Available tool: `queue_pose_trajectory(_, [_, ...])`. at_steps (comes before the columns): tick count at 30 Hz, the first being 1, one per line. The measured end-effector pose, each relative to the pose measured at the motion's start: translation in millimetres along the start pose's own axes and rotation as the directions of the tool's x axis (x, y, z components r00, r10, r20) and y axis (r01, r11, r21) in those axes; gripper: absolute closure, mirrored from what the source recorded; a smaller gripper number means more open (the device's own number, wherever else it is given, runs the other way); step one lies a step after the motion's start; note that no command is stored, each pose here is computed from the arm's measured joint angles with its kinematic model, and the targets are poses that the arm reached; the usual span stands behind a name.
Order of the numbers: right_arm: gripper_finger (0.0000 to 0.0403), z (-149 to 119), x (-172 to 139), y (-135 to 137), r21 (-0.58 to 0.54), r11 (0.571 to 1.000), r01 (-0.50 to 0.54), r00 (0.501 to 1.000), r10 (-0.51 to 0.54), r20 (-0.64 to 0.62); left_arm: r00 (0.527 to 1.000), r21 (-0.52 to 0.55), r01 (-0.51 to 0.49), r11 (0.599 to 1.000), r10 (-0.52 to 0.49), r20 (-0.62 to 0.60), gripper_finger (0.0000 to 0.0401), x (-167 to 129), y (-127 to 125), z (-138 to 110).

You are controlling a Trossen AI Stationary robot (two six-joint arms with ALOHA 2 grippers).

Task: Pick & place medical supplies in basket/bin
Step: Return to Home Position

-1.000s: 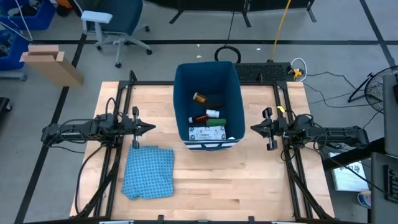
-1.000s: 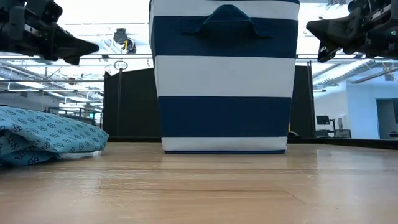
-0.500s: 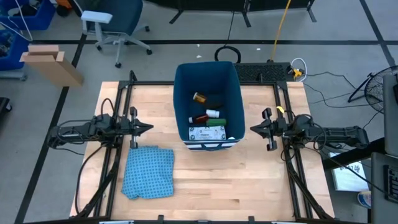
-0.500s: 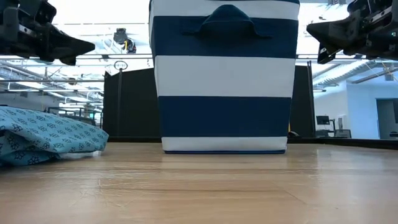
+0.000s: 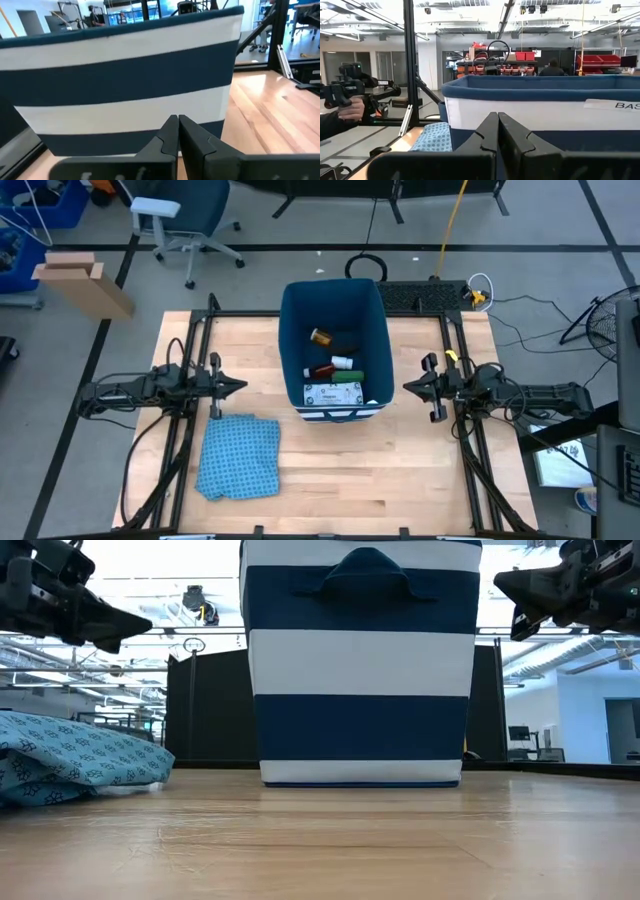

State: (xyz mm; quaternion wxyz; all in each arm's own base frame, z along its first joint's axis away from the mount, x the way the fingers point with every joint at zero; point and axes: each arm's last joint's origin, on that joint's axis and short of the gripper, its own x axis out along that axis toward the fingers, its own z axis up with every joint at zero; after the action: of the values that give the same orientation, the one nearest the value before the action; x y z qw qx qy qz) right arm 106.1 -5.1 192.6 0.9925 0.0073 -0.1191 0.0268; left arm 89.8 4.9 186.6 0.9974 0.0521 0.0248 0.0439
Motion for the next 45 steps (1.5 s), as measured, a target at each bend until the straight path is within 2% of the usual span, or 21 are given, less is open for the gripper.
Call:
queue_pose_trajectory(7, [0.0403, -0.1, 0.0, -0.1, -0.007, 1.0, 0.002, 1.0, -0.002, -0.001, 1.0, -0.005, 0.001, 1.0, -0.001, -0.012, 0.0375, 0.0, -0.1, -1.2])
queue_pose_trajectory(18, [0.0403, 0.1, 0.0, -0.1, 0.0, 1.0, 0.002, 1.0, -0.002, 0.0, 1.0, -0.004, 0.002, 1.0, -0.002, -0.012, 0.0397, 0.0, -0.1, -1.1])
queue_pose_trajectory(32, [0.0403, 0.1, 0.0, 0.0, 0.0, 1.0, 0.001, 1.0, -0.001, 0.0, 1.0, -0.004, 0.002, 1.0, -0.002, -0.011, 0.0347, 0.0, -0.1, -1.1])
queue_pose_trajectory(45, [0.0403, 0.0, 0.0, 0.0, 0.0, 1.0, 0.001, 1.0, -0.001, 0.0, 1.0, -0.004, 0.003, 1.0, -0.003, -0.011, 0.0345, 0.0, -0.1, -1.0])
